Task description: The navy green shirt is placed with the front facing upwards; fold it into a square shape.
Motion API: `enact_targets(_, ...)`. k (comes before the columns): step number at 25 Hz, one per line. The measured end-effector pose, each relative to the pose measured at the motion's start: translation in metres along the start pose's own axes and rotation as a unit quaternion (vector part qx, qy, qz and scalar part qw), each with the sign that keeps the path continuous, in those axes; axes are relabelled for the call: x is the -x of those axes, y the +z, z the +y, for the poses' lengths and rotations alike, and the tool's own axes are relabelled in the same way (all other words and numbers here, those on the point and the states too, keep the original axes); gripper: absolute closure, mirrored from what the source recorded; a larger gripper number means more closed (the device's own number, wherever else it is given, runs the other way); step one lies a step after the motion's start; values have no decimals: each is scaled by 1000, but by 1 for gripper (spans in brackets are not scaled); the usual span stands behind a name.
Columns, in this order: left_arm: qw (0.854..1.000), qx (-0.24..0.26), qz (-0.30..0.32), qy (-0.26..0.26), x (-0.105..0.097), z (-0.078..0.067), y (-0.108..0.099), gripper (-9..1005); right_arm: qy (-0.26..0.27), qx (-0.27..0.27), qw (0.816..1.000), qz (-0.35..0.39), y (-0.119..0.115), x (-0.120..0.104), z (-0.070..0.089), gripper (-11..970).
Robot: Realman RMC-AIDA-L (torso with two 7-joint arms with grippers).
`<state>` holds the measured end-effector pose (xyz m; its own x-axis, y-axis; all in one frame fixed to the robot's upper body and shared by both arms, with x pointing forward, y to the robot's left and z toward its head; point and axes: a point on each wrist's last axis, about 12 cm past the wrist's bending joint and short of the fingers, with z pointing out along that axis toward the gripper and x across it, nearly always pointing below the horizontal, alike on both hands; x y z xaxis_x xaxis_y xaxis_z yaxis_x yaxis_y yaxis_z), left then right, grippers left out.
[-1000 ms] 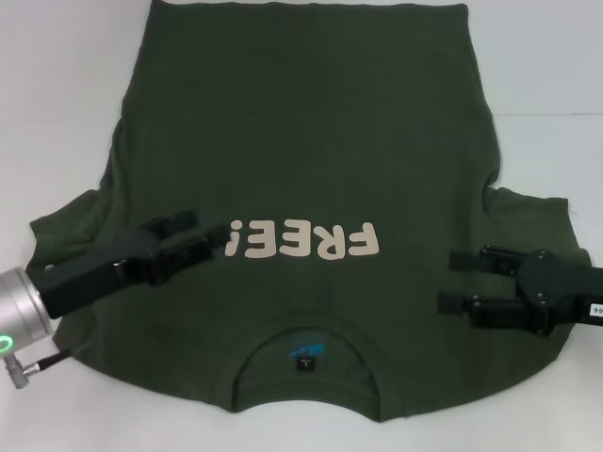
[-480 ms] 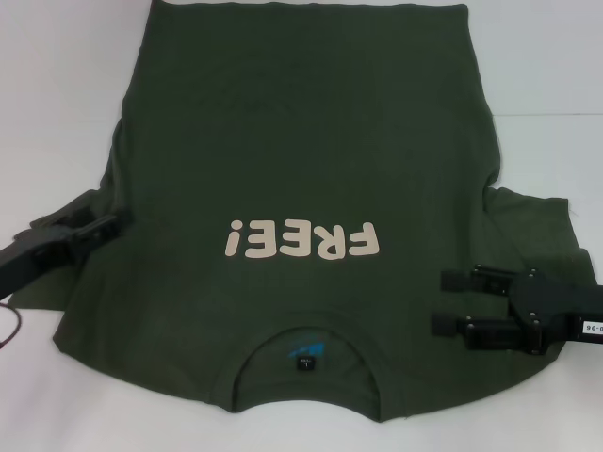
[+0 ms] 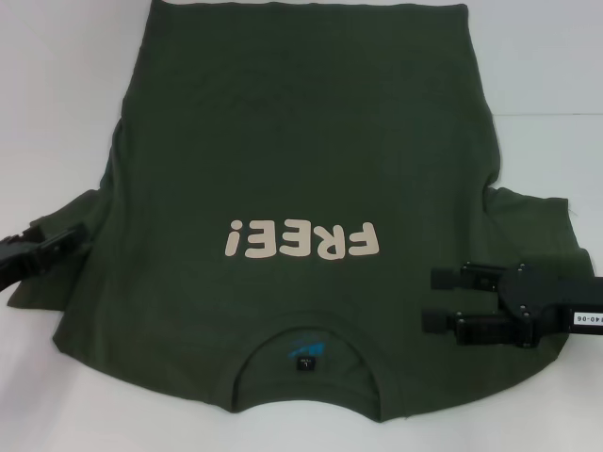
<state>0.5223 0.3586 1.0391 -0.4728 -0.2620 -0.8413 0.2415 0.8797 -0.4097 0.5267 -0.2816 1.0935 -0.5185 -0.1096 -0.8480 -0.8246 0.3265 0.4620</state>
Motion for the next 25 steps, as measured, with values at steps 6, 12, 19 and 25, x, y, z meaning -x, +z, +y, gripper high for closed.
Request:
enact_targets(6,999,40,6,-1,-4,8,0,169,0,-1,1000,-2,1,1,-1,60)
enact_targets(12,998,55,9,-1,-7,10,2,168,1,-1,1000,-4,1,1,0,59)
enact_targets(19,998,56,23,5,-10,6,9,168,1,-2,1000,-5,1,1,-1,60)
enact_targets(25,998,53,27,9,-9,4,13,203,0,-3,1000,-5,1,1,-1,60)
